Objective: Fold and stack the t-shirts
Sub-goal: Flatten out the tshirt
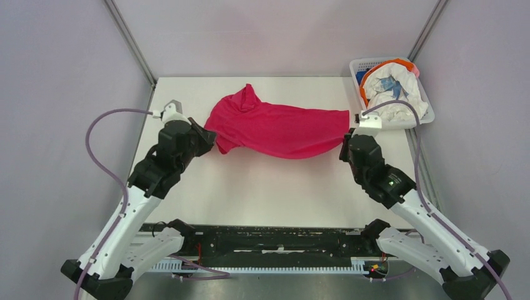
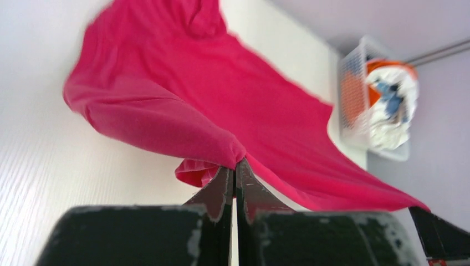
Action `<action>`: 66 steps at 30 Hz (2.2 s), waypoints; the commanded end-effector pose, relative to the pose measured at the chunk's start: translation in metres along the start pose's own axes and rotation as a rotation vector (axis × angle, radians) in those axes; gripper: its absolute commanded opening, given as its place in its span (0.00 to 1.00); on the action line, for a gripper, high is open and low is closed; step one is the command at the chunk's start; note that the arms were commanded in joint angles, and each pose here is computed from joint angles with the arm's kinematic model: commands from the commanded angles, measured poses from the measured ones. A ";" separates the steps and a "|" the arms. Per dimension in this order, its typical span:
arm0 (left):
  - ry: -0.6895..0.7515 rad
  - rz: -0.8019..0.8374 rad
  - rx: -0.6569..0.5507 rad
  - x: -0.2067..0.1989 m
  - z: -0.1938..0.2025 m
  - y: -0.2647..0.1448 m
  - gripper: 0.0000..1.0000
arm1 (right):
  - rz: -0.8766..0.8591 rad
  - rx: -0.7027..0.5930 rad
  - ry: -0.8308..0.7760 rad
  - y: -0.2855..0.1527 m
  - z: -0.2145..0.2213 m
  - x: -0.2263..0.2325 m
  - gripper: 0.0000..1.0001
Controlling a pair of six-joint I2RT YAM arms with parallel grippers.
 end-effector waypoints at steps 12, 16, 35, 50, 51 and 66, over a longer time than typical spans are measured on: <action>0.135 0.316 -0.601 -0.076 -0.189 -0.152 0.02 | -0.322 -0.422 0.074 -0.118 -0.184 0.018 0.00; 0.184 0.394 -0.671 -0.086 -0.210 -0.196 0.02 | -0.454 -0.447 0.081 -0.153 -0.205 0.025 0.00; 0.249 0.473 -0.745 -0.093 -0.230 -0.251 0.02 | -0.734 -0.483 0.146 -0.218 -0.218 0.033 0.00; 0.377 -0.232 -0.506 -0.046 -0.184 0.032 0.02 | 0.372 -0.310 0.076 -0.034 -0.123 -0.039 0.00; 0.403 -0.262 -0.487 -0.044 -0.178 0.060 0.02 | 0.399 -0.293 0.049 -0.021 -0.116 -0.036 0.00; 0.540 -0.364 -0.295 -0.006 -0.134 0.295 0.02 | 0.264 -0.025 0.004 0.183 -0.045 -0.025 0.00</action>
Point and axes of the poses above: each gripper's point midway between its finger pads, its own y axis out along the fingers, its own x axis along the line the jaws close on, z = x × y, the point moved 2 cm from there along -y, back along the fingers, and after that the axes turned 8 degrees about y, right-handed, at the moved point
